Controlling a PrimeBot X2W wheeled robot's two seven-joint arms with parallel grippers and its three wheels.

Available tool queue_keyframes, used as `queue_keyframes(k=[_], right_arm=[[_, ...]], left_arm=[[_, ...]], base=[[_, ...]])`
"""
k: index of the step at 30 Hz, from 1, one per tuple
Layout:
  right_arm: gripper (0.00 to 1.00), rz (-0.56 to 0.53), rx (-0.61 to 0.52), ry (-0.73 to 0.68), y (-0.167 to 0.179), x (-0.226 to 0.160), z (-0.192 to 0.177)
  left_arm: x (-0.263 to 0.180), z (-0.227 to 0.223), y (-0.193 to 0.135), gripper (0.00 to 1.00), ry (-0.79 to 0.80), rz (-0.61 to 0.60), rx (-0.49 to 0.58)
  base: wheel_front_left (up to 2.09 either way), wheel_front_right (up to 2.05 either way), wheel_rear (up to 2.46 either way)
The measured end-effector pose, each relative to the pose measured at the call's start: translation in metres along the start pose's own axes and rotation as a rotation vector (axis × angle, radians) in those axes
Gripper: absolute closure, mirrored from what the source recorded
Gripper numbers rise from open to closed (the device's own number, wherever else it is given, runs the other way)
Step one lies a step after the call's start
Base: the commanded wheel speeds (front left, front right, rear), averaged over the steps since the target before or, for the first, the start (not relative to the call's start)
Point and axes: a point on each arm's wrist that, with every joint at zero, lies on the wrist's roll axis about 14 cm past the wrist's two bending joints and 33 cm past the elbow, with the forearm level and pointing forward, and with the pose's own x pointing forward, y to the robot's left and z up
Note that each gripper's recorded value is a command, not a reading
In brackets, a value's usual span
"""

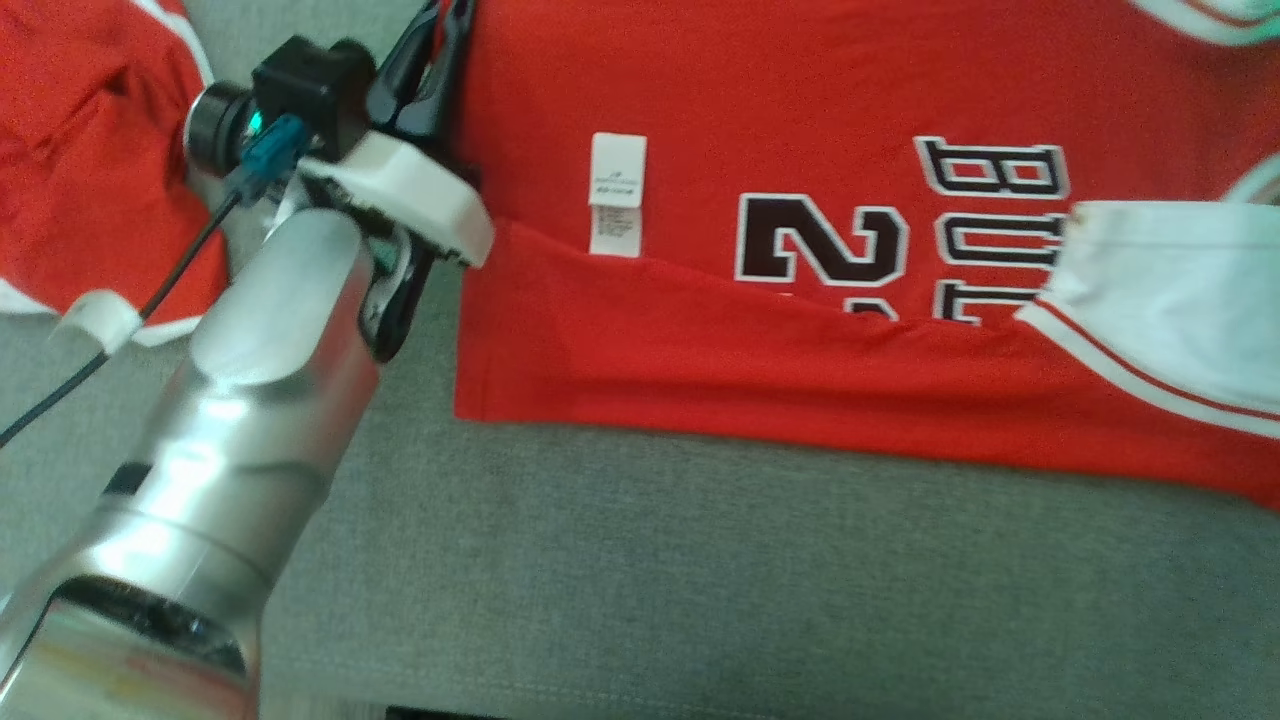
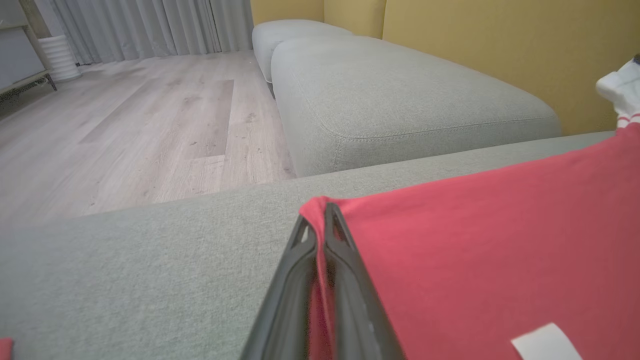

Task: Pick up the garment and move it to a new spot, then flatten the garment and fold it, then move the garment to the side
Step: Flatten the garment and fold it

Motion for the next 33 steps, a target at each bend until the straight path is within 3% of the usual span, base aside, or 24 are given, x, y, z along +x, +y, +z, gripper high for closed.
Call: queue_keyframes(k=[9, 19, 25, 26, 27, 33], right_arm=[[1.0, 0.011, 0.152, -0.101, 0.016, -0.065, 0.009], [1.0, -0.064, 0.353, -0.065, 0.007, -0.189, -0.043], [1.0, -0.114, 0.433, 0.025, 0.02, -0.24, -0.084], [0.58, -0.123, 0.44, 0.032, 0.02, -0.244, -0.087], [0.0, -0.123, 0.44, 0.032, 0.02, -0.244, -0.087], [0.0, -0.131, 0.383, -0.004, 0.018, -0.249, -0.074]], left_arm=[[-0.038, -0.015, -0.008, 1.0, 0.007, 0.03, 0.075], [-0.091, -0.047, -0.045, 1.0, 0.041, 0.007, 0.047], [-0.114, -0.056, -0.053, 0.98, 0.056, 0.028, 0.022], [-0.116, -0.056, -0.053, 0.01, 0.053, 0.038, 0.014], [-0.116, -0.056, -0.053, 0.0, 0.053, 0.038, 0.014], [-0.135, -0.052, -0.044, 0.0, 0.023, 0.141, -0.011]], base=[[0.0, 0.0, 0.0], [0.0, 0.0, 0.0], [0.0, 0.0, 0.0], [0.0, 0.0, 0.0], [0.0, 0.0, 0.0], [0.0, 0.0, 0.0]])
